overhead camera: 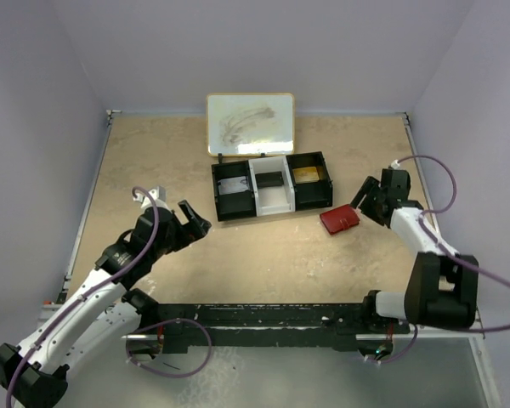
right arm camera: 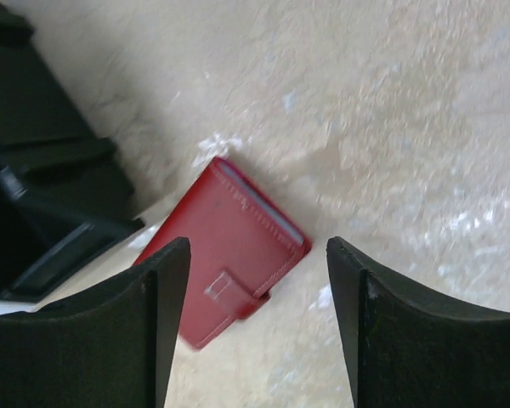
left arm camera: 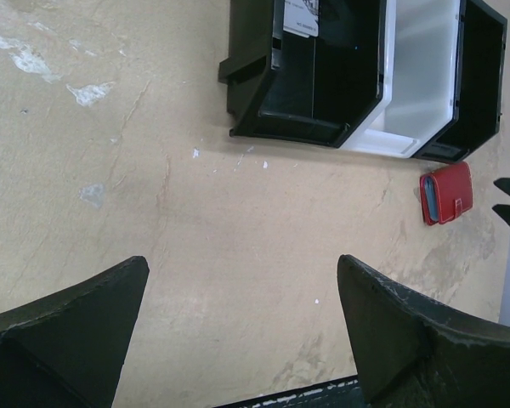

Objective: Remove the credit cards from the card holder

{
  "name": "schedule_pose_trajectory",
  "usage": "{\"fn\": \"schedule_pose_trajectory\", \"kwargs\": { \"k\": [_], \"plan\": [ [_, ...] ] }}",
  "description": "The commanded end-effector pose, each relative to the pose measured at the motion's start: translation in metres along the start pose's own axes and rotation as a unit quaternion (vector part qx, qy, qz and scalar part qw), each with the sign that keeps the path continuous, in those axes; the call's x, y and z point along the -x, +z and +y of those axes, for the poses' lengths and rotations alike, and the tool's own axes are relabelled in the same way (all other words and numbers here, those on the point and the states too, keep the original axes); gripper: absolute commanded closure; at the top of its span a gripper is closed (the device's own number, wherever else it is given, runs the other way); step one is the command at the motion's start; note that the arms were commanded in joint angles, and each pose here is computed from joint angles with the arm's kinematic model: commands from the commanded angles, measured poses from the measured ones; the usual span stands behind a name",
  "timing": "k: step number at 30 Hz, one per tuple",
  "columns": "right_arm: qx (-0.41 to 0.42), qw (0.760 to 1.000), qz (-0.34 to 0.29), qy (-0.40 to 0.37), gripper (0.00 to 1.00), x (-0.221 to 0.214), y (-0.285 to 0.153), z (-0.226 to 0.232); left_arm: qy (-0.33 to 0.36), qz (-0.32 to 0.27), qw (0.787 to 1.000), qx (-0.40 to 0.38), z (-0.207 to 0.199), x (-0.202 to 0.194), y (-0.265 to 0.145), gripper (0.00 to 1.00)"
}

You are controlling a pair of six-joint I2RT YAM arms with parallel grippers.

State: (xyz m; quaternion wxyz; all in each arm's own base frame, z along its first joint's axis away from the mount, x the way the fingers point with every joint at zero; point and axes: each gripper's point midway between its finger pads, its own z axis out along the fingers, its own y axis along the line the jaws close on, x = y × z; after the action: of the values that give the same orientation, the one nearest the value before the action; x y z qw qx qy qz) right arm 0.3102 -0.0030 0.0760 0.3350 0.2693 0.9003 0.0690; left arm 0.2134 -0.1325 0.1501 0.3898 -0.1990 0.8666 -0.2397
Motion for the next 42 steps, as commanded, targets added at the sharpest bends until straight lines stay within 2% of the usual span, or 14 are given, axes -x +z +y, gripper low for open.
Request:
{"fn": "schedule_pose_trajectory", "kwargs": {
  "k": [1, 7, 11, 16, 17, 19, 21, 26, 29, 33, 34, 35, 38, 42],
  "plan": [
    [0.026, 0.997, 0.002, -0.067, 0.33, 0.019, 0.023, 0.008, 0.001, 0.003, 1.000, -0.026, -0.010, 0.000, 0.001, 0.10],
    [0.068, 0.992, 0.032, -0.099, 0.44, 0.010, 0.043, 0.020, 0.002, 0.008, 1.000, -0.027, -0.010, -0.004, 0.004, 0.10],
    [0.087, 0.991, 0.048, -0.084, 0.54, -0.009, 0.041, 0.021, 0.006, 0.014, 1.000, -0.025, -0.009, -0.006, 0.006, 0.10],
    [0.107, 0.989, 0.082, -0.064, 0.77, -0.046, 0.026, 0.029, 0.004, 0.020, 0.999, -0.030, -0.011, -0.010, 0.010, 0.10],
    [0.108, 0.989, 0.084, -0.061, 0.79, -0.051, 0.022, 0.031, 0.004, 0.022, 0.999, -0.032, -0.012, -0.010, 0.011, 0.10],
    [0.117, 0.988, 0.087, -0.055, 0.93, -0.060, 0.013, 0.035, 0.006, 0.025, 0.999, -0.032, -0.012, -0.011, 0.012, 0.10],
    [0.127, 0.987, 0.086, -0.046, 1.00, -0.065, 0.005, 0.038, 0.007, 0.026, 0.999, -0.033, -0.013, -0.012, 0.013, 0.10],
    [0.155, 0.982, 0.095, -0.041, 1.00, -0.080, -0.019, 0.044, 0.005, 0.029, 0.999, -0.038, -0.015, -0.012, 0.014, 0.10],
    [0.155, 0.984, 0.079, -0.047, 1.00, -0.077, -0.031, 0.042, 0.005, 0.031, 0.999, -0.040, -0.016, -0.013, 0.014, 0.10],
    [0.146, 0.989, 0.029, -0.026, 0.67, -0.040, -0.035, 0.054, 0.005, 0.034, 0.999, -0.042, -0.017, -0.015, 0.015, 0.10],
    [0.126, 0.992, 0.015, -0.028, 0.61, -0.027, -0.031, 0.053, 0.006, 0.035, 0.998, -0.042, -0.018, -0.015, 0.015, 0.10],
    [0.104, 0.994, 0.005, -0.030, 0.59, -0.018, -0.024, 0.050, 0.006, 0.035, 0.998, -0.042, -0.018, -0.015, 0.015, 0.10],
    [0.076, 0.996, 0.012, -0.052, 0.61, -0.002, -0.003, 0.049, 0.009, 0.035, 0.998, -0.042, -0.019, -0.014, 0.014, 0.10],
    [0.078, 0.994, 0.018, -0.073, 0.64, 0.005, 0.018, 0.055, 0.011, 0.030, 0.999, -0.032, -0.015, -0.012, 0.010, 0.10]
  ]
}}
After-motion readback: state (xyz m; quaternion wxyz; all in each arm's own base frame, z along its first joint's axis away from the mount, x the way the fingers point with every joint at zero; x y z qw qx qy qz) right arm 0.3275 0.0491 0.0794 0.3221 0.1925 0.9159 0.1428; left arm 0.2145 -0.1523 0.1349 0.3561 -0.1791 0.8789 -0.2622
